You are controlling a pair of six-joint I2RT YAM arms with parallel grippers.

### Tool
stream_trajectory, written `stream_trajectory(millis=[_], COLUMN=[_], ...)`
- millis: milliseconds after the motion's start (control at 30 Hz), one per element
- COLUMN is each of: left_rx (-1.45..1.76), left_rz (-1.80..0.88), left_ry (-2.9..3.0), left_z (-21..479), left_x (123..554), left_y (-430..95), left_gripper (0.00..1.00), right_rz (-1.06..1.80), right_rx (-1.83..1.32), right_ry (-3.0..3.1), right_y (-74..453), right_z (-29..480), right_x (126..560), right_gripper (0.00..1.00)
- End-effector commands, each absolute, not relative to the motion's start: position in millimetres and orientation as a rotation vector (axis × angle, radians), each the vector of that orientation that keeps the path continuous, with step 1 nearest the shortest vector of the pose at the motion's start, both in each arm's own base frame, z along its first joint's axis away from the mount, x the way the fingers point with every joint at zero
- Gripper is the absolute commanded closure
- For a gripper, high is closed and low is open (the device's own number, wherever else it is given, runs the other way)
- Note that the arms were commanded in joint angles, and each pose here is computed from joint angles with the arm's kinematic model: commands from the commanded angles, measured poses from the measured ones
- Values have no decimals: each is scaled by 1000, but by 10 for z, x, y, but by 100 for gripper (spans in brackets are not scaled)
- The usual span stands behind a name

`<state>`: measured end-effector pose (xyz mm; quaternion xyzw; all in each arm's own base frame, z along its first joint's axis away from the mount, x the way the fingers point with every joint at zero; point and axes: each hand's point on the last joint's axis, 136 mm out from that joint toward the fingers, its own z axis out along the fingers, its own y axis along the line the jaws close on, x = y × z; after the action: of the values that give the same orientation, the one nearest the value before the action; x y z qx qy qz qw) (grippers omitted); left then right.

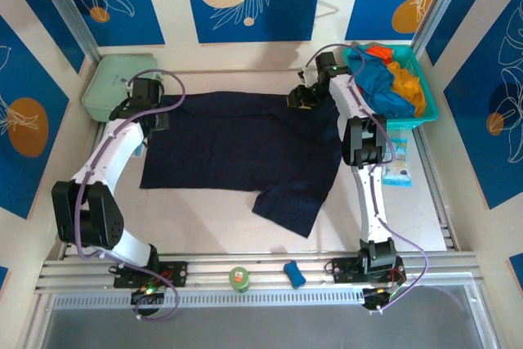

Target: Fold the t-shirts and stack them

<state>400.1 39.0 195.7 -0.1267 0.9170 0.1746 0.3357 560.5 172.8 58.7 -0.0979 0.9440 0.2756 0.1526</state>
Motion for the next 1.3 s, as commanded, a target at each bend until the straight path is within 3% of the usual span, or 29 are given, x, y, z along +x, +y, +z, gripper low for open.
stream_trajectory(millis=[0, 567, 733, 867, 1267], left_rx=[-354, -355, -356, -357, -356], left_rz=[407, 413, 411, 409, 401], left_ry=[2393, 2416, 2413, 2406, 2412], left_z=[1995, 1899, 1916, 1944, 1884], left_x=[3894, 3869, 3862, 3855, 3824], left_y=[338, 337, 339, 342, 329], left_gripper=[0, 1, 0, 1, 1], right_rz=[881, 920, 931, 950, 1065], right_rx=[-272, -262, -268, -275, -223], right_ry=[2740, 2788, 2772, 2734, 2759], right_y=[1836, 1965, 2000, 2037, 2297], right_z=[562, 423, 524, 727, 929], right_x=[5508, 5436, 5434, 5445, 5063], right_gripper=[48, 48, 61, 81, 81])
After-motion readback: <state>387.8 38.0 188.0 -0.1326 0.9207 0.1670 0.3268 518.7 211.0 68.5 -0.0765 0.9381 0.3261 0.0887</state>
